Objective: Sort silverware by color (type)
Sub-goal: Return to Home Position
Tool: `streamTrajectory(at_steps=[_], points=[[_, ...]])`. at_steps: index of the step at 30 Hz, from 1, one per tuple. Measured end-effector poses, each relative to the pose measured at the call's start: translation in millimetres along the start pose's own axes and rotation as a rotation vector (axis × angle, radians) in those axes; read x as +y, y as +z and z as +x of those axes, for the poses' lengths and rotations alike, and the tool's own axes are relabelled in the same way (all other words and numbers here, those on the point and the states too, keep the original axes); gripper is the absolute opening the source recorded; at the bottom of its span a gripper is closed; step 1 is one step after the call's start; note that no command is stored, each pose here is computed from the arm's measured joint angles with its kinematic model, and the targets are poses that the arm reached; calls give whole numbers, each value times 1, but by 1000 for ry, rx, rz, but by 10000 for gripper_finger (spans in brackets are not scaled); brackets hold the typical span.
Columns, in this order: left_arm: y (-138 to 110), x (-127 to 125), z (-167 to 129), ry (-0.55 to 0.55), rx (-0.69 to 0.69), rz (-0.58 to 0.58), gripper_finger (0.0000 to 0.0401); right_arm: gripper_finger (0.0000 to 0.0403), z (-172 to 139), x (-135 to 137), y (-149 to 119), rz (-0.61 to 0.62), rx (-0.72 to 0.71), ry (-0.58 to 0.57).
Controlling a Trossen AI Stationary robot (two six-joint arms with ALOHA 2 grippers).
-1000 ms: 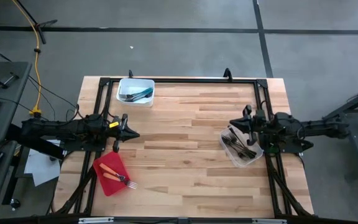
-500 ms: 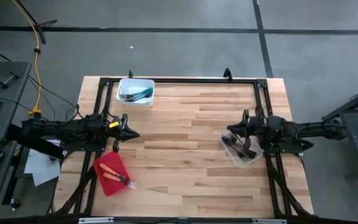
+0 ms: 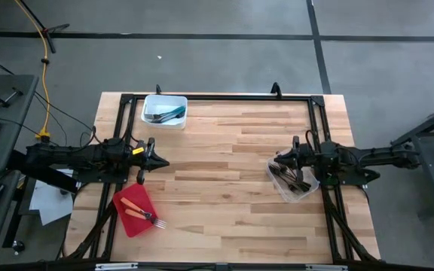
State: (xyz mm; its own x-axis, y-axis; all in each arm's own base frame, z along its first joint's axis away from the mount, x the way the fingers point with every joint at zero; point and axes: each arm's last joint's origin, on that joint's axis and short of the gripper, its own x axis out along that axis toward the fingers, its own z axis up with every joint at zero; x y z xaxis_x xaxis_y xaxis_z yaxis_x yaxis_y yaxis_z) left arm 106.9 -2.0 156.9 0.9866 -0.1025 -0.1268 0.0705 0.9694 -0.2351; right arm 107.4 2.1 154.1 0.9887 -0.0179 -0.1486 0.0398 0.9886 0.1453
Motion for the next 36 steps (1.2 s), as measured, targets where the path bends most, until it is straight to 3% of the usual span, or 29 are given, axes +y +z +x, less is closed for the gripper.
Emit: streamTrajectory(at_steps=[36], points=[[0,0,0,-1,0,0,3,0,0,0,0,27,2,-1]])
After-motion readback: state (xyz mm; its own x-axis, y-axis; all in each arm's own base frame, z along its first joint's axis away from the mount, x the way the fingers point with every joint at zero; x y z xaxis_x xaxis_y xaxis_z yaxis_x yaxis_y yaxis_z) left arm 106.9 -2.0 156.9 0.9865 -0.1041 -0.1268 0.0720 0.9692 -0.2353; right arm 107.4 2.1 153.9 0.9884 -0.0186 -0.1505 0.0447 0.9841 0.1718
